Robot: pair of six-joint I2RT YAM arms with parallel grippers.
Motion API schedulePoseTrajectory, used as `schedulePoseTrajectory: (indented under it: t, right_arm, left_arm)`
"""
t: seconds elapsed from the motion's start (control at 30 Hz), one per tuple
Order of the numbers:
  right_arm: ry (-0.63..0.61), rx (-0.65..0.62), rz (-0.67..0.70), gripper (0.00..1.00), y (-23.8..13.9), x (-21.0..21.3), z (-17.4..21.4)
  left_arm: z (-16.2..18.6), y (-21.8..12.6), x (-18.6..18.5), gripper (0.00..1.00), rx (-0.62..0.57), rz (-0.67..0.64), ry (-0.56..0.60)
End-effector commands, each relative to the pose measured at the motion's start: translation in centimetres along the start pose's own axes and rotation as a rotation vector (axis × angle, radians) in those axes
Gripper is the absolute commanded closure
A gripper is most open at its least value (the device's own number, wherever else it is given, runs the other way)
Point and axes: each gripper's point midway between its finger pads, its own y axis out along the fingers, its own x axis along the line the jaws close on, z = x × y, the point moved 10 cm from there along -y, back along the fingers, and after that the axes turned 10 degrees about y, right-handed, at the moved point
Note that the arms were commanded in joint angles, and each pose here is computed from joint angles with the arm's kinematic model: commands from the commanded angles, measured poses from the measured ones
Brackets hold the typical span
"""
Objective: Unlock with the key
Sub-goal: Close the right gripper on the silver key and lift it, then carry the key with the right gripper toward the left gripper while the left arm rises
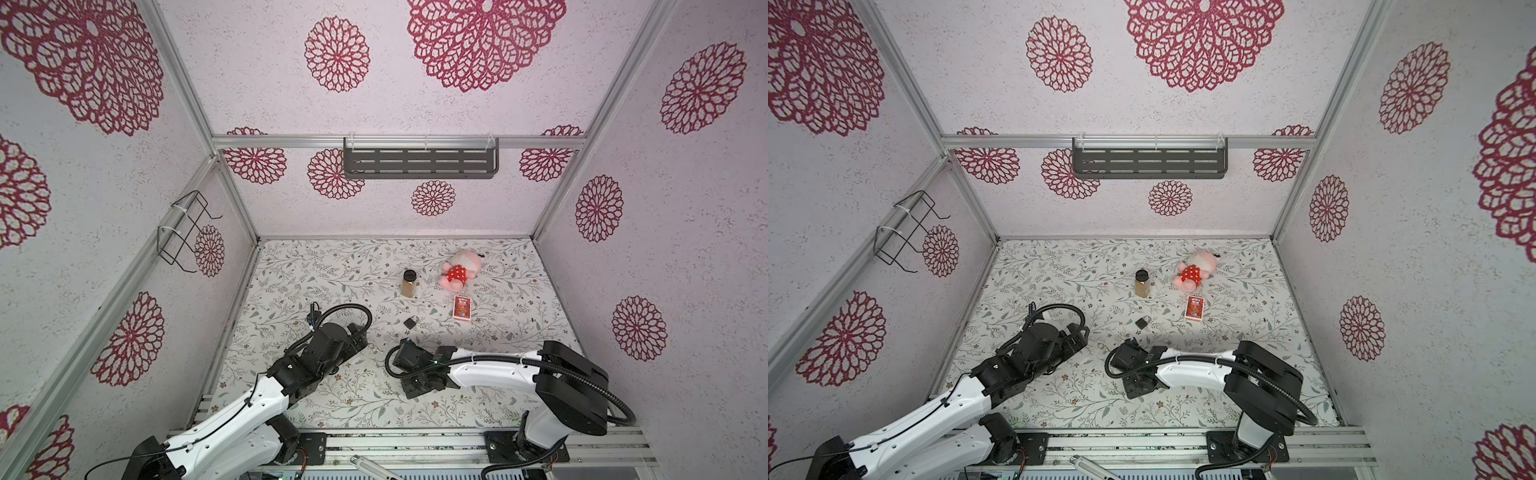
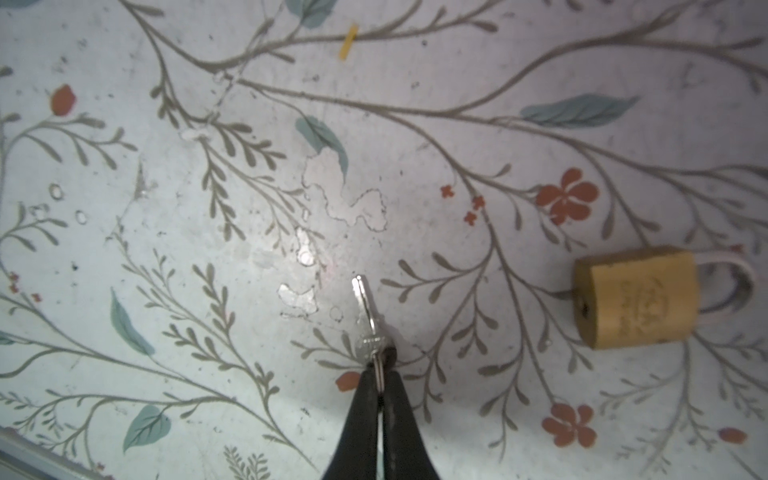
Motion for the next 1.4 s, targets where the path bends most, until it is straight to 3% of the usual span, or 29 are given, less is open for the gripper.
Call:
schedulePoseTrajectory:
  t: [0.0, 0.53, 0.97, 1.37]
  right_arm:
    - [-0.014, -0.039, -0.012, 0.96, -0.8, 0.2, -0.2]
    - [-0.027, -0.15, -0.053, 1.0, -2.5, -0.1, -1.1]
    - [-0.013, -0.281, -0.159, 1.0, -6.2, -1.6, -2.2]
    - [0.029, -0.432, -0.295, 1.0, -10.8, -3.3, -4.8]
  left_arm:
    - [0.0, -0.2, 0.0, 0.03, -0.012, 0.001, 0.002]
    - [-0.4, -0.6, -0.6, 0.03, -0.019, 0.035, -0.05]
    - [-1.6, -1.3, -2.7, 0.03, -0.059, 0.192, -0.184]
    - [-2.6, 0.1, -6.2, 0.01, -0.018, 0.36, -0.294]
